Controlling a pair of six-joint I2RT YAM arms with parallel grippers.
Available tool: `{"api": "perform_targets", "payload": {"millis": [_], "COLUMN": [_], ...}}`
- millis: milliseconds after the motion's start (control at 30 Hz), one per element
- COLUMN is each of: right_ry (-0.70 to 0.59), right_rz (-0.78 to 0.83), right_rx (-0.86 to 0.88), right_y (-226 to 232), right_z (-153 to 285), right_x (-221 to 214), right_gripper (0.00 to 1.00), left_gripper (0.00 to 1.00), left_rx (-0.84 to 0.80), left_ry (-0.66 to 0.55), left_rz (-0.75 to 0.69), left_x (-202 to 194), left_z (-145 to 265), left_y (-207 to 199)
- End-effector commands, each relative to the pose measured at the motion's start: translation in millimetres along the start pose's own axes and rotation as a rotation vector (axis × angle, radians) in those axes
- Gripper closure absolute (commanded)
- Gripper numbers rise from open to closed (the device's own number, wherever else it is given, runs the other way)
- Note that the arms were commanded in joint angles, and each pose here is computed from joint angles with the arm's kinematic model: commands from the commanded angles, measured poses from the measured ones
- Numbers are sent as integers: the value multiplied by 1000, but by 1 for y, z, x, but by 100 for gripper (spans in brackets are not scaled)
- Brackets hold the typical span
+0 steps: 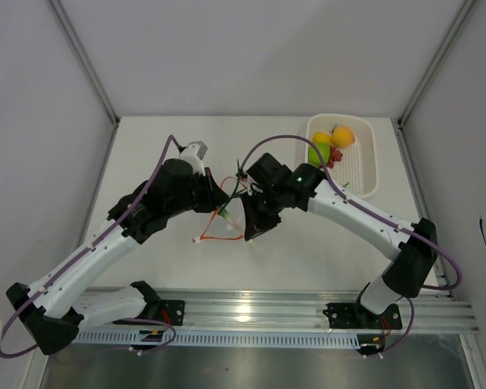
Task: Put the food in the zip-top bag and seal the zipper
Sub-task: Place the fake vegetable in the zipper food storage bag.
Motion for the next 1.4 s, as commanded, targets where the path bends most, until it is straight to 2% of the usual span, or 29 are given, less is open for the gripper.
{"api": "perform_targets", "payload": {"millis": [0,300,467,700,1033,1167,1367], "right_ry": [4,-100,-58,-49,-93,-106,-111], "right_rz": [45,29,-29,-166,-274,-286,-196], "right_rx": [41,224,141,82,133,67,-76], "right_y": [17,40,10,-34,-31,-32,-28], "right_z": [10,26,15,16,26,24,17], "right_x": [4,13,0,1,27,36,43], "right_gripper": [100,100,100,100,100,100,100], "left_gripper": [99,99,99,100,99,100,99], "left_rx": [40,112,189,98,22,9,28], "left_ry": [-37,-7,-48,-109,-138,-157,-176], "left_rz": [30,25,-12,-3,2,34,70], "left_x": [6,0,7,4,-5,-5,-4], "left_z": [-1,-24,-12,0,-2,2,3], "left_y": [-6,0,9,6,6,4,4]}}
Point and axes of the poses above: each gripper's point midway between its finger pads, its own z axis back along the fingers, its own y axis along the line the jaws close on, x = y × z, the point moved 7 cm from there along z, back along the fingers, and after that the axes turned 4 degrees about -z, right-handed, at the moved point
